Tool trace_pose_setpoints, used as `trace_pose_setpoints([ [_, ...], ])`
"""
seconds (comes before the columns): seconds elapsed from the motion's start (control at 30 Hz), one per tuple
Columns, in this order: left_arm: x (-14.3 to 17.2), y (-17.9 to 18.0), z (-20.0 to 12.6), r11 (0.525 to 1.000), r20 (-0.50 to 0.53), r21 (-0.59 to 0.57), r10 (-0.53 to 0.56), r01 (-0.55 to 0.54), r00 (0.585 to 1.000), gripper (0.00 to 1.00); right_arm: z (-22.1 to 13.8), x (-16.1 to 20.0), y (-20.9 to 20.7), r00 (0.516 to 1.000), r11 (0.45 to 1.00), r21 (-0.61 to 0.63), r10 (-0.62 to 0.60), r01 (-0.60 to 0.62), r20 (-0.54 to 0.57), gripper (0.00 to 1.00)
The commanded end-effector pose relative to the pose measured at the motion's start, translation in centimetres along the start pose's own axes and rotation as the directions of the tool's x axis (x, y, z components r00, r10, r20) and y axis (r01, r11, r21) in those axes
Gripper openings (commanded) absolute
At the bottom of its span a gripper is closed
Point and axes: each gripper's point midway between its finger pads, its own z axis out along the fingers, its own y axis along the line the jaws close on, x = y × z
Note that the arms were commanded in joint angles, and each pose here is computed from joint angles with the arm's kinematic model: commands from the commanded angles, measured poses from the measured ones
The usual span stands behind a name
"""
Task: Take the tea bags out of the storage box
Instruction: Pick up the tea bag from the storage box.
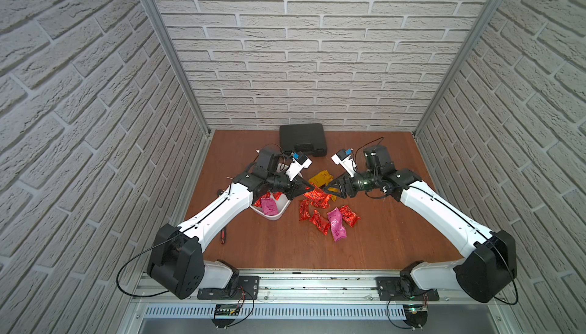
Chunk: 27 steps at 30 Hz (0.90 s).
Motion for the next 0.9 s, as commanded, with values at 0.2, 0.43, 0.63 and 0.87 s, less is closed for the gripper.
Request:
trace_pose_setpoints([
  [0.2, -1.7, -1.8, -0.4, 0.992, 0.041, 0.080, 0.090, -0.093, 0.995, 0.00, 1.9, 1.1, 0.7, 0.997, 0.998, -0.044, -0.046, 0.043, -0.060, 0.50],
  [0.43, -1.6, -2.3, -0.6, 0.990, 0.042, 0.097, 0.097, -0.101, 0.994, 0.00, 1.2, 0.2, -0.6, 0.995, 0.992, 0.082, -0.098, 0.098, -0.010, 0.44],
  [0.63, -1.5, -2.4, -0.5, 0.990, 0.039, 0.104, 0.094, -0.098, 0.995, 0.00, 1.7, 0.0, -1.0, 0.994, 0.987, 0.115, -0.109, 0.109, -0.006, 0.42],
  [0.87, -1.8, -1.9, -0.7, 0.993, 0.040, 0.069, 0.097, -0.099, 0.995, 0.00, 2.2, 0.3, 0.0, 0.996, 0.993, 0.076, -0.095, 0.094, 0.001, 0.10],
])
